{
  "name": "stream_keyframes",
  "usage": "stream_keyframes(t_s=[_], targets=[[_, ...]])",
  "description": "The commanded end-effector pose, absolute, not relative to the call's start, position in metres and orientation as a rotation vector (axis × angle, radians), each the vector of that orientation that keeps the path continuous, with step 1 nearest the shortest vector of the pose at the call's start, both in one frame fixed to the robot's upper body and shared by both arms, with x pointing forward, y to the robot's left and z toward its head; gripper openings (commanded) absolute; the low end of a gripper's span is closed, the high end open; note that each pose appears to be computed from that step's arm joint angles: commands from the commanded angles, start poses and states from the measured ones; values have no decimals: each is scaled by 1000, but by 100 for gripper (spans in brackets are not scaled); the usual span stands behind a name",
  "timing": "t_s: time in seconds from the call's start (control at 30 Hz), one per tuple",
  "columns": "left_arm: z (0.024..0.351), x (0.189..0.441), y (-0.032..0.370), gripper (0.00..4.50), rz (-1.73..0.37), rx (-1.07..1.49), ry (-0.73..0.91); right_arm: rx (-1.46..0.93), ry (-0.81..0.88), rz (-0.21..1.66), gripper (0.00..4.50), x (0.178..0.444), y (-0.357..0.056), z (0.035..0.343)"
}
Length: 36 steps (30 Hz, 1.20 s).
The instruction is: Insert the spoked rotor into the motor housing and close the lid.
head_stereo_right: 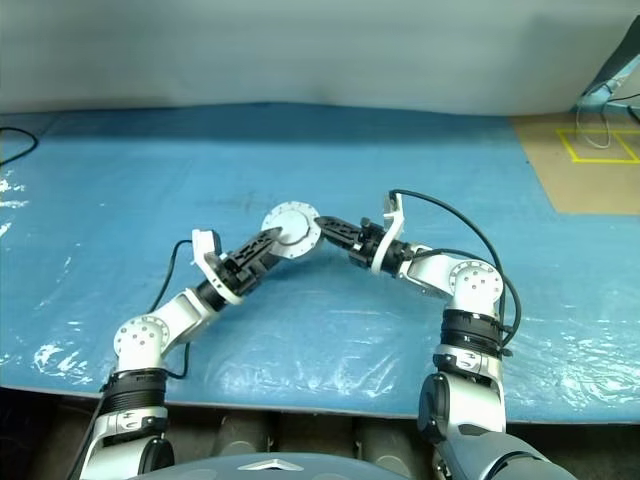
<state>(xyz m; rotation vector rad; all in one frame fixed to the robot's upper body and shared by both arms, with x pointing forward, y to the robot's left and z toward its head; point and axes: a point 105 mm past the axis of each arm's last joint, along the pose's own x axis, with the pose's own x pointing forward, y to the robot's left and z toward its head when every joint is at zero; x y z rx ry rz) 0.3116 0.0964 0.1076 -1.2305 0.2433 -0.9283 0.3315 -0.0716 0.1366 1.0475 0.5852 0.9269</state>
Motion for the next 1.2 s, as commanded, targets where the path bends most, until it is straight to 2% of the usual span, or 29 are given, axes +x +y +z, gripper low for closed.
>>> stream_keyframes(t_s=[0.03,0.3,0.43,0.53,0.63,0.67,0.87,1.03,1.2], targets=[[114,317,87,447,-958,-1235,212,1053,498,1027,111,330,-68,164],[126,323,70,447,-1008,-1262,183,1051,497,1018,111,330,-69,163],[120,323,66,447,-1004,-1246,205,1053,495,1015,111,330,-69,163],[114,323,64,391,-988,-1202,219,1064,495,1011,111,330,-70,162],[110,326,64,289,-957,-1157,222,1075,495,1010,111,331,-69,162],[113,326,66,275,-966,-1175,204,1076,495,1010,111,331,-69,162],[122,334,76,272,-937,-1220,156,1082,494,1010,111,331,-68,162],[148,329,81,266,-1012,-1308,80,1084,490,996,111,332,-69,161],[150,337,81,262,-961,-1389,126,1083,488,970,111,336,-70,159]])
